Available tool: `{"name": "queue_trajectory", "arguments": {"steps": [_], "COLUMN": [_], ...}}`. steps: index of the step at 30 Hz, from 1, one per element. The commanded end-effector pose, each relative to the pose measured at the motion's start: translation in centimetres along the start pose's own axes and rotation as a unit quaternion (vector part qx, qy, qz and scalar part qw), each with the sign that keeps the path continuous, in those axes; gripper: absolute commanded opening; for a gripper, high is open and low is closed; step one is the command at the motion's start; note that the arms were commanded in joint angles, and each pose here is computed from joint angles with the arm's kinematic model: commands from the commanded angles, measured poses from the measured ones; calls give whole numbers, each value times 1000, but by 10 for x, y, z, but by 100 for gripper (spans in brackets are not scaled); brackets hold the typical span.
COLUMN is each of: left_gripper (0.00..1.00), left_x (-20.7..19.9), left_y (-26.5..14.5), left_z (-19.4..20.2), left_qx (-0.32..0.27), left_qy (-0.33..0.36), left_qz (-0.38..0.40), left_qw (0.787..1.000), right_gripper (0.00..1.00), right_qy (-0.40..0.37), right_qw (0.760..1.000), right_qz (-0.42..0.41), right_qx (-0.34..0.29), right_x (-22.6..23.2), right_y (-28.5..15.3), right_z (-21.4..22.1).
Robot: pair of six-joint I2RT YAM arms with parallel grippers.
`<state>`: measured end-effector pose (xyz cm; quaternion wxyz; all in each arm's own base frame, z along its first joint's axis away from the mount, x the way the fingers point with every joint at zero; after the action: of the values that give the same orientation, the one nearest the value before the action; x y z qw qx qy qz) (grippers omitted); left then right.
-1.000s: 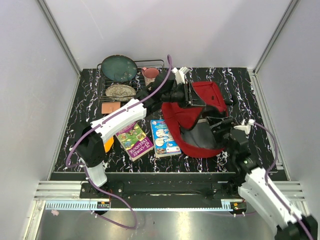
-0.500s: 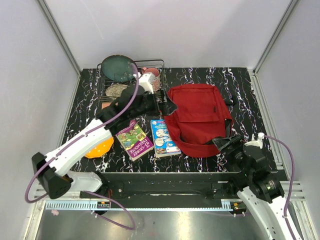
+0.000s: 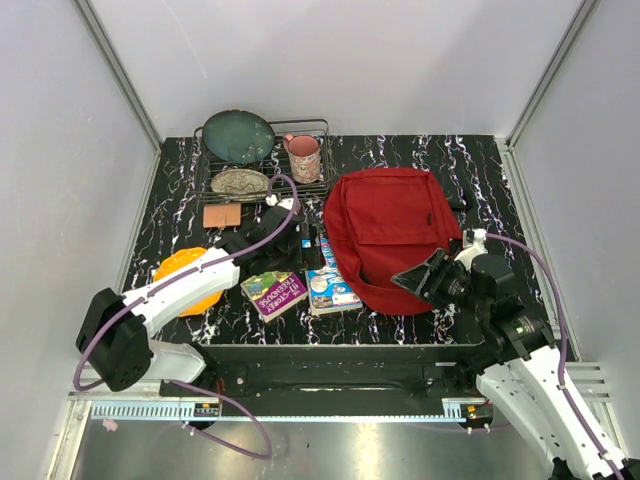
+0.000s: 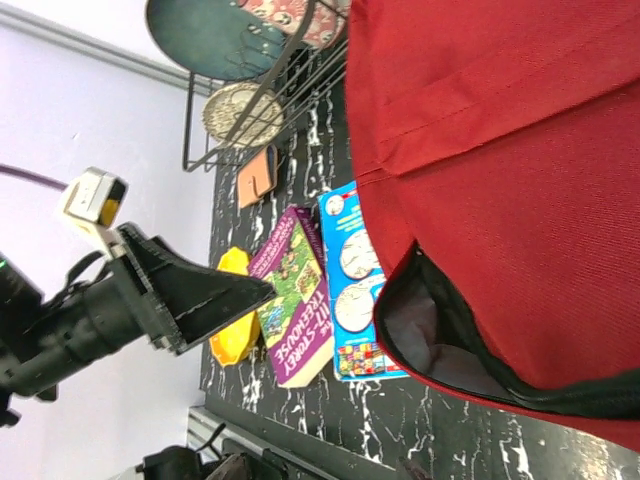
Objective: Pack the student bag
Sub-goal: Place the book in the student bag, then pick up the book from the center of the board.
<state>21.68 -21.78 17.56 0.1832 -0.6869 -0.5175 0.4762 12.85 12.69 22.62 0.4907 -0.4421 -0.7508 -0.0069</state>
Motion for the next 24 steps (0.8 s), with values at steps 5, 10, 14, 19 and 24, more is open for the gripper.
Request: {"name": "queue_trajectory", "arguments": {"steps": [5,10,14,19,24], "left_gripper": [89,81,78,75,76], "left_x": [-8,-7,-2,7,15], "left_y": [33,55,65,72,73], "left_z": [-1,3,7,11,9], "left_qx": [31,62,74,77,65], "left_qy": [-33,-50,-61,-64,-59], "left_qz": [38,43,39,18,-13], "left_qw": [998,996,995,995,996], "right_gripper": [55,50,49,48,45], "right_qy": [-41,-26,-22,-20,-35], "right_qw": [994,995,995,995,993], "right_qz": [-96,-88,-89,-94,-94], "right_qx": [16,40,40,39,67], "right_x": [25,15,13,15,21], "right_y": [-4,12,16,17,23], "right_z": [0,8,10,9,15]}}
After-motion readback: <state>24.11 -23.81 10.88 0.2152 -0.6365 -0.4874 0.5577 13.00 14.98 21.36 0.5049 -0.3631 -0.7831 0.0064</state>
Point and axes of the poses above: each gripper's point midway between its finger pads, its own y axis out along the fingers, its own x axis along the line the jaws close on, z = x × y, the point moved 6 cm from there along -y, back along the fingers, and after that the axes turned 9 degrees about -y, right-handed, at the moved point
